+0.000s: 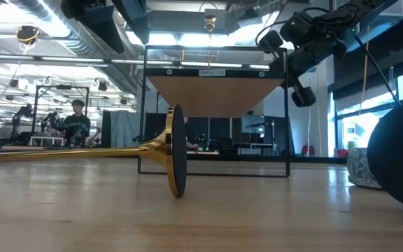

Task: Pick & Place candle stick holders
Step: Put the pink scented candle on the shelf, then put the gold candle holder on the shelf

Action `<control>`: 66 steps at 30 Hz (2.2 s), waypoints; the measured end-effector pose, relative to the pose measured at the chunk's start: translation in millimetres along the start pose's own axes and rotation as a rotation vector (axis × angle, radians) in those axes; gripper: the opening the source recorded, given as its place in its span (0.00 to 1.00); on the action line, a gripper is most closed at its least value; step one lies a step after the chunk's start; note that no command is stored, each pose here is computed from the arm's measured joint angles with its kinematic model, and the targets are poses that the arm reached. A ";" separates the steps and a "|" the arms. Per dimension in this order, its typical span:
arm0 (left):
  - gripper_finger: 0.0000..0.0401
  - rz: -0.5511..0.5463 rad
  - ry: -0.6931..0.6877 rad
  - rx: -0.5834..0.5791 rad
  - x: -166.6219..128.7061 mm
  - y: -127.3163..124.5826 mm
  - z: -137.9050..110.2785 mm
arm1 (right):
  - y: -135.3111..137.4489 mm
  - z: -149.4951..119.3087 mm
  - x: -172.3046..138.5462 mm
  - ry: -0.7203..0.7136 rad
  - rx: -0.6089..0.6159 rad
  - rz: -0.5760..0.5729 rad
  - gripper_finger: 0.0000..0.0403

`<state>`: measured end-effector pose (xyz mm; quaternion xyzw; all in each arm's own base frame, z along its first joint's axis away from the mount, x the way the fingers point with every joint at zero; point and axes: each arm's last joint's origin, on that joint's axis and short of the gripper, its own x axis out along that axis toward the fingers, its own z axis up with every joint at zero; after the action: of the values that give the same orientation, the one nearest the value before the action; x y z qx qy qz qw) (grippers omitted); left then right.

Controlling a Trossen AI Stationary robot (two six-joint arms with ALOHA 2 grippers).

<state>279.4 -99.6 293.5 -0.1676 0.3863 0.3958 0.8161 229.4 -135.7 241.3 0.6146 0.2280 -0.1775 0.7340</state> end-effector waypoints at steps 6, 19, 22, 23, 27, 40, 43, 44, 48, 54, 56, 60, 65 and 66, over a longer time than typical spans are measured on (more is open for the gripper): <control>0.84 0.000 0.000 0.015 0.0 0.0 0.0 | 0.8 -1.3 0.8 0.000 0.000 -0.002 0.00; 0.84 0.000 0.000 0.019 0.0 0.0 0.0 | 6.8 -7.2 5.5 -0.039 0.001 -0.008 0.00; 0.84 0.000 -0.001 0.019 0.0 0.0 0.0 | 7.5 -7.2 5.7 -0.041 -0.001 -0.003 0.00; 0.84 0.001 -0.001 0.019 0.0 0.0 0.0 | 7.5 -7.3 5.7 -0.040 -0.001 -0.003 0.00; 0.84 0.000 -0.001 0.019 0.0 0.0 0.0 | 7.5 -7.2 5.7 -0.041 0.001 -0.003 0.00; 0.84 0.000 -0.001 0.011 0.0 0.0 0.0 | 8.3 -8.6 5.6 0.006 -0.003 0.022 0.00; 0.84 0.000 0.001 0.011 0.0 0.0 0.0 | 10.1 -10.4 3.9 0.040 -0.008 0.048 0.00; 0.84 -0.002 0.006 0.011 0.0 -0.1 -0.2 | 11.2 -11.7 3.2 0.048 -0.011 0.055 0.00; 0.84 -0.014 0.026 0.017 -1.2 -0.9 -2.2 | 18.5 -18.6 -3.8 0.056 -0.032 0.085 0.00; 0.84 -0.037 0.039 0.088 -6.6 -3.6 -8.8 | 35.5 -34.3 -18.6 0.069 -0.088 0.173 0.00; 0.84 -0.039 0.041 0.117 -8.6 -3.8 -11.5 | 42.5 -40.8 -22.5 0.079 -0.097 0.213 0.00; 0.84 -0.053 0.068 0.148 -12.8 -4.7 -17.4 | 60.3 -58.6 -29.1 0.097 -0.134 0.316 0.00; 0.84 -0.102 0.083 0.193 -24.8 -9.5 -31.9 | 80.0 -86.9 -27.9 0.098 -0.179 0.410 0.00; 0.84 -0.112 0.082 0.198 -27.9 -10.6 -35.4 | 83.2 -93.2 -27.3 0.101 -0.180 0.424 0.00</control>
<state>259.2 -141.2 291.6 -0.1236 0.4466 0.3022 0.8330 240.8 -29.5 311.6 0.5887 0.1452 0.0326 0.7945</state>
